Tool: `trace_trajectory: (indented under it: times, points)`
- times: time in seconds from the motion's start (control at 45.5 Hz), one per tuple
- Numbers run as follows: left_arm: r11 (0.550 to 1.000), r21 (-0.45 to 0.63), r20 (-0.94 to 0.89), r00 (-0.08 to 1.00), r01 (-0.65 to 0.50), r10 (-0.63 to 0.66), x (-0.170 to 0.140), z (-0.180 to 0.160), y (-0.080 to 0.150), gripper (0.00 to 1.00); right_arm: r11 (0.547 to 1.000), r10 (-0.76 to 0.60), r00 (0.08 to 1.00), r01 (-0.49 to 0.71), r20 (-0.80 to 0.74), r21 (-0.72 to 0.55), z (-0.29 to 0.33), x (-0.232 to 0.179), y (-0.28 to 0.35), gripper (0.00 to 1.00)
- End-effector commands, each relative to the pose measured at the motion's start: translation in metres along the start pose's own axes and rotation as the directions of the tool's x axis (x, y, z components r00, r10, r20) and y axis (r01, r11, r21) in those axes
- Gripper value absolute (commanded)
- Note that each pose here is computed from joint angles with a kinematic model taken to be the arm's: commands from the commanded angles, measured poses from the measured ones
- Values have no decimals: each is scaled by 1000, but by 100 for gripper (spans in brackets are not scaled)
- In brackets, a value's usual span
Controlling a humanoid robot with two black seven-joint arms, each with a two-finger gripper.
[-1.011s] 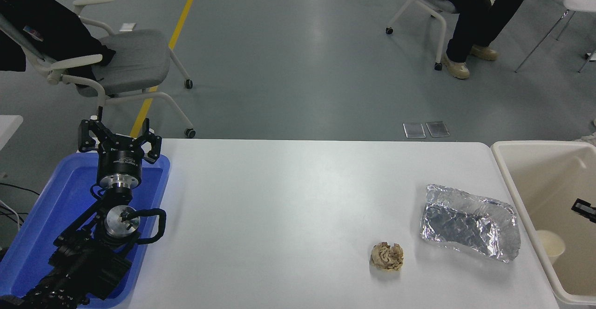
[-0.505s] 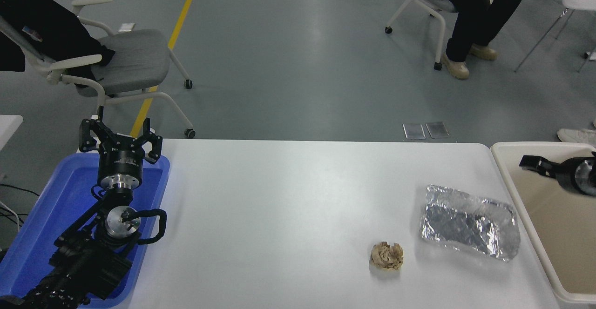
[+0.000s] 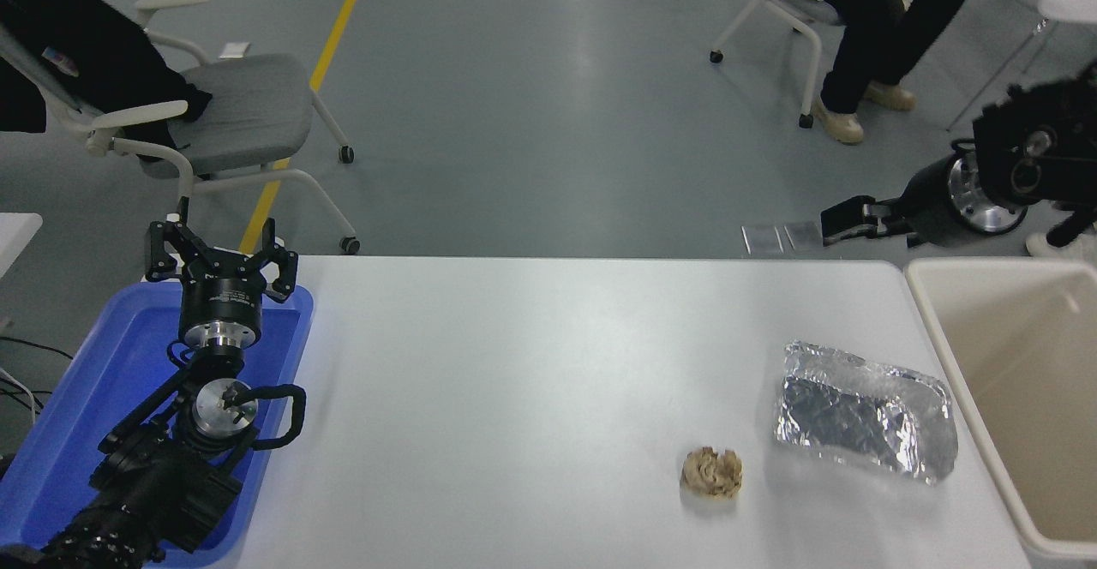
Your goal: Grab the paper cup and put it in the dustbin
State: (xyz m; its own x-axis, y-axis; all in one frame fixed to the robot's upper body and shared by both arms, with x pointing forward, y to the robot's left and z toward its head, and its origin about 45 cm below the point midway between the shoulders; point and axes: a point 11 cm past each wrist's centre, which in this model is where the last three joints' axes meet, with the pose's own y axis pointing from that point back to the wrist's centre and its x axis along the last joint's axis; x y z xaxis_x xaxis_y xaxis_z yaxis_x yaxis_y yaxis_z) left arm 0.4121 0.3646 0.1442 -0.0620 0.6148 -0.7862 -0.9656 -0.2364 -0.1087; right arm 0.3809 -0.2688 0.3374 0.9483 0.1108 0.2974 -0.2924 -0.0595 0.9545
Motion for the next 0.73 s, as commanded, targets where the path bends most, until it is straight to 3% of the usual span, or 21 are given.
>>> trace_trajectory:
  times: [0.0,0.264,0.418,0.703]
  points:
    - [1000,0,1,1000,0,0,0,0,0,99,985,-171,981,171,-87,-7,-66,-21,44,100]
    - [1000,0,1,1000,0,0,0,0,0,99,984,-178,977,176,-115,-21,-91,-21,58,100]
    - [1000,0,1,1000,0,0,0,0,0,99,980,-185,982,182,-29,-81,-56,-22,58,100]
    - [1000,2,1,1000,0,0,0,0,0,99,982,-183,982,184,37,-50,-33,-23,55,100]
